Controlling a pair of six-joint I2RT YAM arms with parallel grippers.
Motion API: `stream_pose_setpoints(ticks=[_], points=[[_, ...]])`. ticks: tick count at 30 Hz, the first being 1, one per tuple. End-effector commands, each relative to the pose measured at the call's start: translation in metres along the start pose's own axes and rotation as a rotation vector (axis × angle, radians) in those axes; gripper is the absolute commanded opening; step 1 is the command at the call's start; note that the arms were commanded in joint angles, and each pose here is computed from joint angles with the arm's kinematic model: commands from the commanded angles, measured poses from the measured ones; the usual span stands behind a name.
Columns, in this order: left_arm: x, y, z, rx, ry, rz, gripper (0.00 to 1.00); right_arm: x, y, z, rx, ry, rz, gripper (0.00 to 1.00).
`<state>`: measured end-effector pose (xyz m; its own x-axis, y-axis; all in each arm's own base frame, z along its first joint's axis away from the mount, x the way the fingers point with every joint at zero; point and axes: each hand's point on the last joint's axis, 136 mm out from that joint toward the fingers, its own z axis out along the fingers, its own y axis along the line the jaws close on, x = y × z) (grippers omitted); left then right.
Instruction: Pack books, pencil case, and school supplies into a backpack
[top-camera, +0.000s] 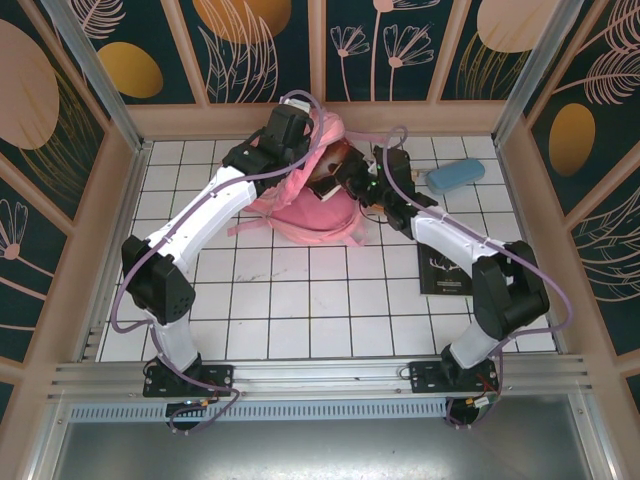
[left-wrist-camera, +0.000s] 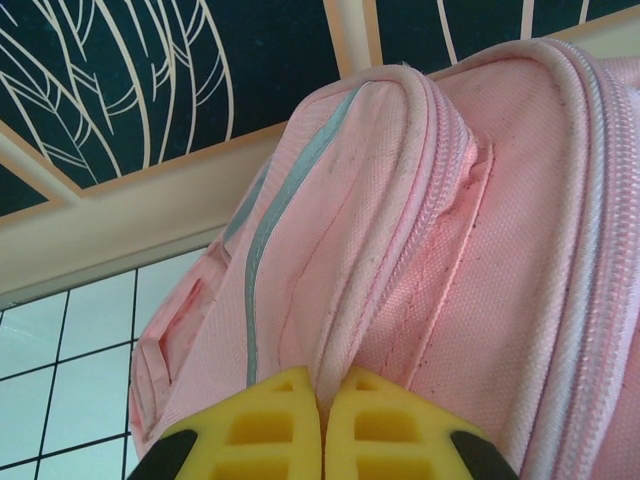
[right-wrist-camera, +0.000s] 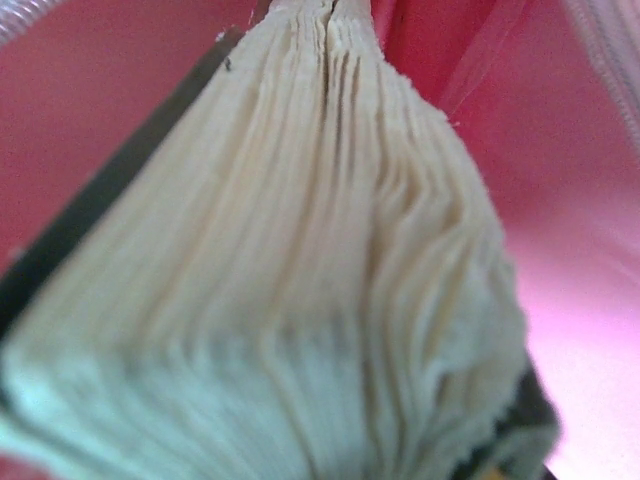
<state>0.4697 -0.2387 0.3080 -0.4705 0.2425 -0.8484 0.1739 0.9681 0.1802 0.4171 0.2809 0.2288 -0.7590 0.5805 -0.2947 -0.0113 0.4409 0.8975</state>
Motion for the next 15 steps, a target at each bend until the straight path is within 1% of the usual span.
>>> stream_pose_setpoints(ticks=[1, 5, 9, 12, 13, 15], points=[[-0.063, 0.012, -0.026, -0.007, -0.186, -0.113, 0.00, -0.003, 0.022, 0.020, -0.073, -0.005, -0.019, 0.03], [-0.064, 0.011, -0.025, 0.000, -0.182, -0.118, 0.00, -0.011, 0.003, 0.051, -0.022, -0.039, 0.045, 0.03], [-0.065, 0.009, -0.025, 0.007, -0.179, -0.118, 0.00, -0.018, 0.011, 0.087, -0.034, -0.056, 0.028, 0.03], [-0.062, 0.008, -0.023, 0.010, -0.168, -0.117, 0.01, -0.025, -0.003, 0.112, 0.024, -0.074, 0.067, 0.04], [-0.062, 0.008, -0.023, 0.010, -0.167, -0.118, 0.01, -0.016, -0.003, 0.121, 0.025, -0.057, 0.085, 0.05], [-0.060, 0.007, -0.022, 0.013, -0.161, -0.119, 0.01, -0.016, -0.012, 0.133, 0.046, -0.060, 0.128, 0.07]])
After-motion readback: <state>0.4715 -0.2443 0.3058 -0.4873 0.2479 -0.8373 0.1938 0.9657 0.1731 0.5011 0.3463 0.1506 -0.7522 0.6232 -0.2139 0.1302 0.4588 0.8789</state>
